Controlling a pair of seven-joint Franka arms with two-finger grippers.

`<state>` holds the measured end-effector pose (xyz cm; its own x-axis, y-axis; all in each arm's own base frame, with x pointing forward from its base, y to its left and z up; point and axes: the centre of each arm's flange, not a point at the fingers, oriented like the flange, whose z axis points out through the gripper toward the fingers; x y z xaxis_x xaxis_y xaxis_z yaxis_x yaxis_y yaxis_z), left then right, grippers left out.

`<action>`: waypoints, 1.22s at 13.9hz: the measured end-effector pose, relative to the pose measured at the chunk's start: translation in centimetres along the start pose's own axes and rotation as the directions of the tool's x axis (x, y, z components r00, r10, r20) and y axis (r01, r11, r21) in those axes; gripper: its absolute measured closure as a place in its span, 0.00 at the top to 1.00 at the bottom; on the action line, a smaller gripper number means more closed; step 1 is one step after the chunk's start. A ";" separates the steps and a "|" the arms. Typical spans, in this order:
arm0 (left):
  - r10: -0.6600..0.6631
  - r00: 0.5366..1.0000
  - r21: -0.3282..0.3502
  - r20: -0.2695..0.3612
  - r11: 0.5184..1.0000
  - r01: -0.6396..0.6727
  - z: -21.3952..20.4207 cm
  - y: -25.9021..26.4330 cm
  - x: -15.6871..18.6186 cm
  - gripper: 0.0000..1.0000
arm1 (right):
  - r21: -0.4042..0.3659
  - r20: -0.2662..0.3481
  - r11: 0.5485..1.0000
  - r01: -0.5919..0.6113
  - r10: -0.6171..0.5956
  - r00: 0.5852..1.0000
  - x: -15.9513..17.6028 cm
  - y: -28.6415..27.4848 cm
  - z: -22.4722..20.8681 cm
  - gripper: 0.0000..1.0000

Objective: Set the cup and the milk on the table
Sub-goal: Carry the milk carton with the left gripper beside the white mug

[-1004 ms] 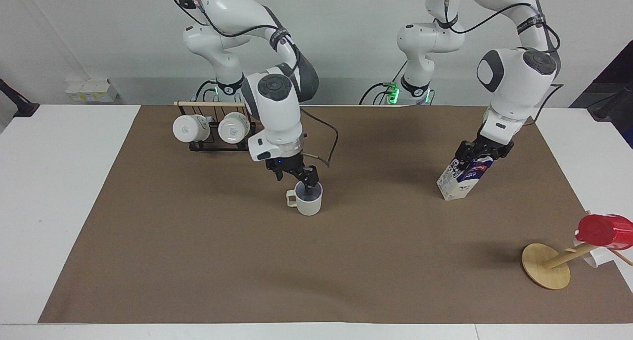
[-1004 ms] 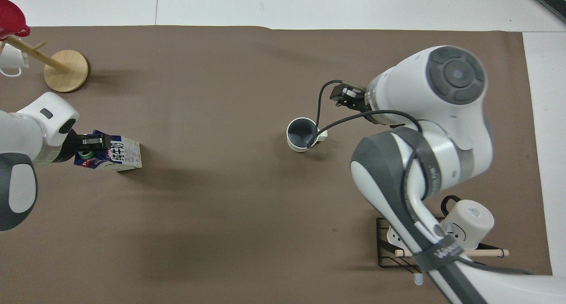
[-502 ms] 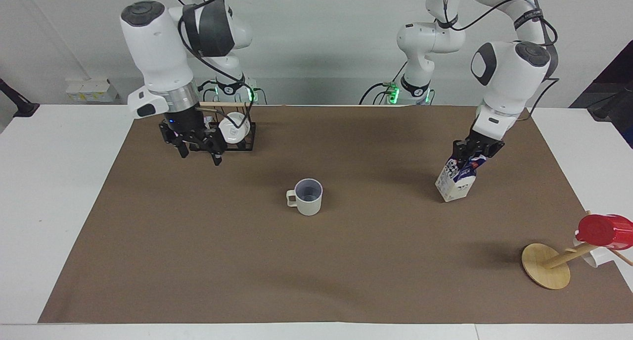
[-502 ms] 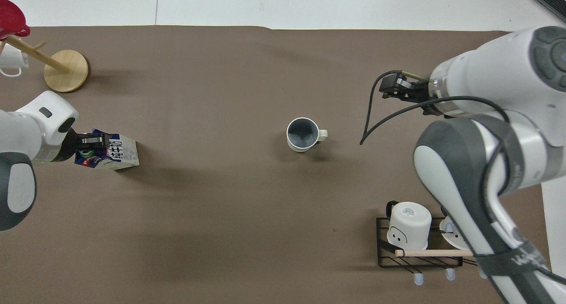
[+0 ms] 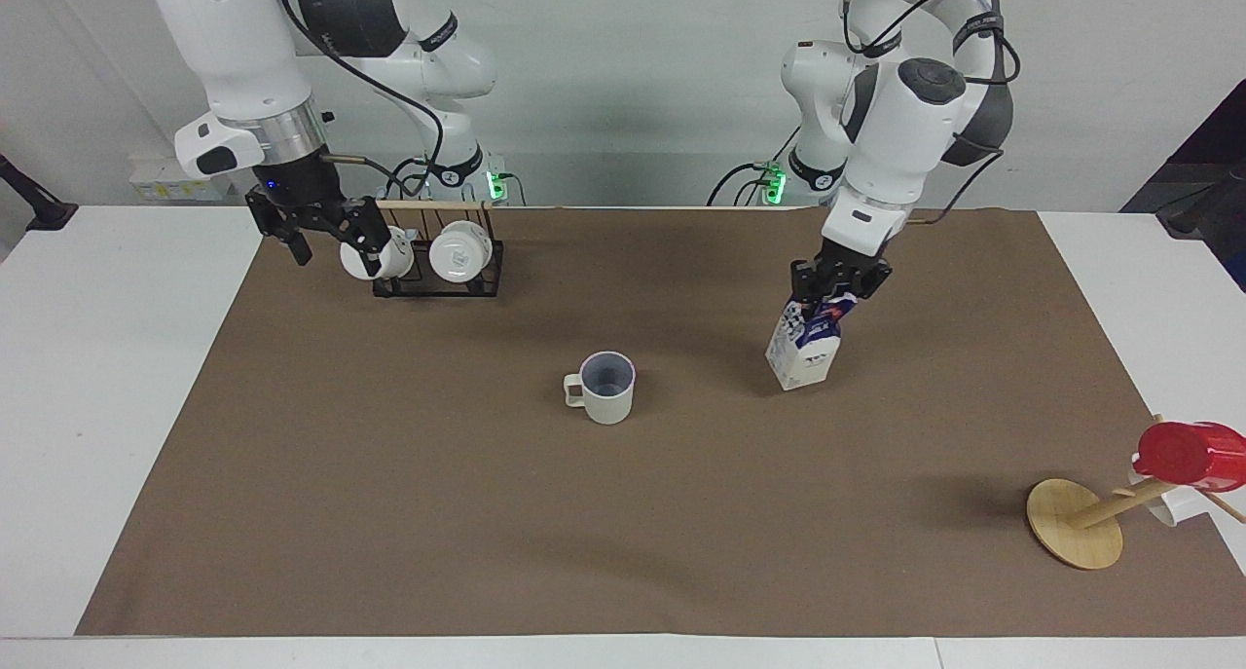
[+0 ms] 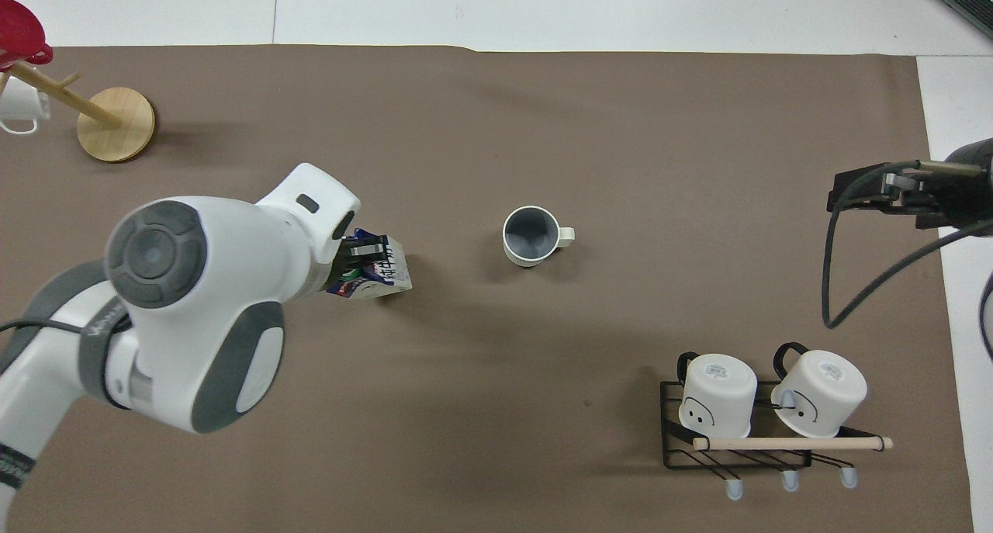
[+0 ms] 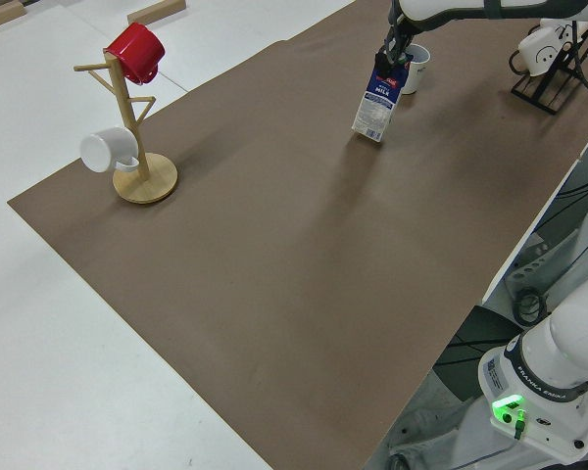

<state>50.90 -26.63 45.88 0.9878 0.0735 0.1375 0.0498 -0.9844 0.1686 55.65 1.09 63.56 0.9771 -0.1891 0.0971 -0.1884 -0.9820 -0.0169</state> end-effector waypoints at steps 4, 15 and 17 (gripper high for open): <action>0.007 1.000 -0.016 -0.015 1.000 -0.007 1.8 2.8 1.4 0.42 | -0.009 0.042 1.000 0.027 -0.026 0.999 -0.6 1.4 -2.2 1.00; 0.008 1.000 -0.022 -0.003 1.000 -0.008 1.9 5.7 0.3 0.41 | -0.011 0.058 0.999 0.031 -0.031 0.998 -0.6 1.2 -2.1 1.00; 0.011 1.000 -0.012 0.014 1.000 -0.011 2.1 7.1 -0.3 0.41 | -0.012 0.060 0.999 0.032 -0.031 0.998 -0.6 1.2 -2.1 1.00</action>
<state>51.27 -34.02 44.98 0.9902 0.0600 0.1261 0.0368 -0.9832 0.1790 54.64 0.03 65.57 0.9867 -0.1582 0.0375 -0.1583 -0.9874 -0.0021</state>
